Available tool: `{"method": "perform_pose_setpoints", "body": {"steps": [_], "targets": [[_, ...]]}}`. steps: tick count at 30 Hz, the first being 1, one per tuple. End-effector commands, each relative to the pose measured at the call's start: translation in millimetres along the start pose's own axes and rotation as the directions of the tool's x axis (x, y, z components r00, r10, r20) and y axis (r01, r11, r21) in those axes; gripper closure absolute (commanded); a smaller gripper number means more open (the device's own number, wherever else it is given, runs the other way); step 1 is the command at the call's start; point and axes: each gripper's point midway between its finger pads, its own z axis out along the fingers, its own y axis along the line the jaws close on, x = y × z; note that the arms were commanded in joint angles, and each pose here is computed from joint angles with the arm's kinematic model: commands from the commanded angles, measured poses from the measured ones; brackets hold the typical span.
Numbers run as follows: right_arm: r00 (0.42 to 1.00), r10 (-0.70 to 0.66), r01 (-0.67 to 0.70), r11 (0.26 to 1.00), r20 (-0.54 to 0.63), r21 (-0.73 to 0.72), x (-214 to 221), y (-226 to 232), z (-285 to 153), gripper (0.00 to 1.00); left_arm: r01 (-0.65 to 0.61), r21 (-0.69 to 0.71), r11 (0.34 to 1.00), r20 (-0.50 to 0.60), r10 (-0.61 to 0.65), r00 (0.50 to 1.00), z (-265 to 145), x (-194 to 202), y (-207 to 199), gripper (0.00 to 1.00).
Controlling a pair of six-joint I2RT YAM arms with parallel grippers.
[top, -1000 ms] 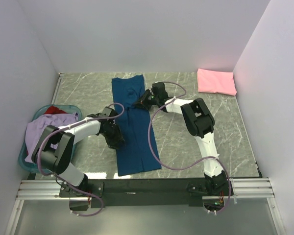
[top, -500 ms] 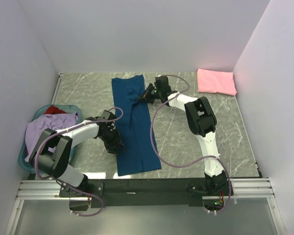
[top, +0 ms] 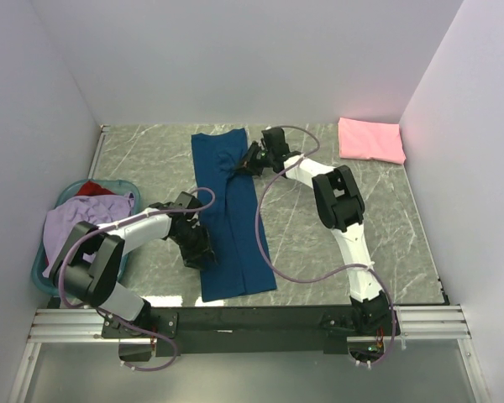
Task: Fold and stack the t-shirts
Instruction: Fold the tshirt
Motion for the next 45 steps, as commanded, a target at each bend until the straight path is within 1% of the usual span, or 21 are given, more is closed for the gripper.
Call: {"method": "perform_pose_setpoints", "body": {"steps": [1, 6, 8, 10, 12, 13, 15, 16, 18, 19, 21, 22, 25, 28, 32, 36, 38, 39, 43, 44, 45], "targets": [[1.0, -0.026, 0.026, 1.0, -0.002, -0.002, -8.2, 3.0, 1.2, 0.83, -0.029, 0.018, 0.999, -0.008, 0.029, 1.0, -6.7, 7.1, -1.7, 0.47], [0.999, -0.052, 0.052, 0.999, -0.004, 0.014, -8.6, 1.6, 1.2, 0.7, -0.046, 0.022, 0.999, -0.022, 0.046, 0.999, -6.7, 12.1, -1.8, 0.44], [0.996, -0.084, 0.084, 0.996, 0.004, 0.013, -11.5, 8.9, -5.2, 0.64, -0.056, 0.024, 0.998, -0.02, 0.056, 0.998, -9.2, 12.3, -3.1, 0.36], [0.993, -0.113, 0.112, 0.993, 0.016, 0.022, -13.8, 20.0, -19.0, 0.59, -0.07, 0.034, 0.997, 0.015, 0.069, 0.997, -17.6, 7.1, -9.0, 0.29], [0.989, -0.145, 0.144, 0.987, 0.017, 0.065, -9.9, 13.8, -30.0, 0.57, -0.085, 0.041, 0.996, 0.06, 0.083, 0.995, -30.6, 1.4, -16.8, 0.25], [0.985, -0.17, 0.167, 0.984, 0.035, 0.061, -12.6, 27.3, -43.9, 0.55, -0.089, 0.026, 0.996, 0.087, 0.087, 0.992, -34.4, -3.0, -17.1, 0.22], [0.98, -0.197, 0.192, 0.973, 0.025, 0.125, -3.3, 12.9, -58.5, 0.54, -0.108, 0.014, 0.994, 0.118, 0.106, 0.987, -45.9, -4.7, -21.6, 0.21], [0.974, -0.222, 0.216, 0.969, 0.043, 0.12, -4.1, 25.6, -74.2, 0.53, -0.114, -0.004, 0.993, 0.14, 0.114, 0.984, -48.4, -6.8, -21.1, 0.21], [0.972, -0.236, 0.232, 0.956, 0.001, 0.18, 13.6, 5.5, -87.8, 0.53, -0.125, -0.008, 0.992, 0.163, 0.125, 0.979, -54.1, -7.2, -22.4, 0.22], [0.964, -0.264, 0.26, 0.95, 0.003, 0.175, 17.3, 14.0, -101.2, 0.54, -0.128, -0.006, 0.992, 0.17, 0.127, 0.977, -54.7, -7.0, -23.2, 0.26], [0.964, -0.259, 0.265, 0.943, -0.058, 0.199, 43.9, -3.1, -110.7, 0.54, -0.12, -0.008, 0.993, 0.174, 0.12, 0.977, -52.7, -5.7, -20.8, 0.32], [0.959, -0.268, 0.281, 0.937, -0.088, 0.206, 58.8, -8.2, -118.0, 0.57, -0.123, 0.001, 0.992, 0.173, 0.121, 0.977, -50.9, -5.3, -22.3, 0.38], [0.951, -0.286, 0.305, 0.93, -0.116, 0.204, 75.7, -9.7, -130.6, 0.61, -0.128, 0.011, 0.992, 0.189, 0.123, 0.974, -49.7, -10.8, -27.4, 0.49], [0.95, -0.281, 0.302, 0.937, -0.134, 0.177, 92.7, -13.3, -138.4, 0.63, -0.125, 0.034, 0.992, 0.259, 0.112, 0.959, -56.7, -28.0, -41.9, 0.55], [0.951, -0.273, 0.296, 0.94, -0.146, 0.167, 101.8, -20.6, -138.5, 0.63, -0.129, 0.044, 0.991, 0.34, 0.107, 0.934, -63.9, -64.8, -63.9, 0.56], [0.948, -0.269, 0.296, 0.942, -0.169, 0.16, 107.5, -23.4, -134.0, 0.64, -0.124, 0.054, 0.991, 0.402, 0.092, 0.911, -71.9, -114.8, -89.4, 0.55], [0.948, -0.266, 0.292, 0.945, -0.177, 0.149, 112.5, -24.3, -132.3, 0.64, -0.091, 0.046, 0.995, 0.419, 0.063, 0.906, -69.6, -138.3, -92.7, 0.52], [0.947, -0.265, 0.291, 0.946, -0.181, 0.143, 114.9, -23.9, -132.0, 0.64, -0.087, 0.078, 0.993, 0.456, 0.042, 0.889, -81.1, -154.5, -107.0, 0.5], [0.946, -0.269, 0.293, 0.948, -0.181, 0.122, 124.0, -22.1, -132.3, 0.64, -0.011, 0.17, 0.985, 0.501, -0.077, 0.862, -91.5, -206.2, -125.5, 0.5], [0.946, -0.268, 0.292, 0.949, -0.183, 0.119, 127.0, -24.5, -132.2, 0.64, 0.012, 0.171, 0.985, 0.493, -0.096, 0.865, -82.9, -216.2, -126.1, 0.5], [0.946, -0.266, 0.29, 0.95, -0.187, 0.115, 129.6, -25.9, -132.0, 0.64, 0.017, 0.199, 0.98, 0.515, -0.12, 0.849, -91.5, -229.1, -137.6, 0.5]]}}
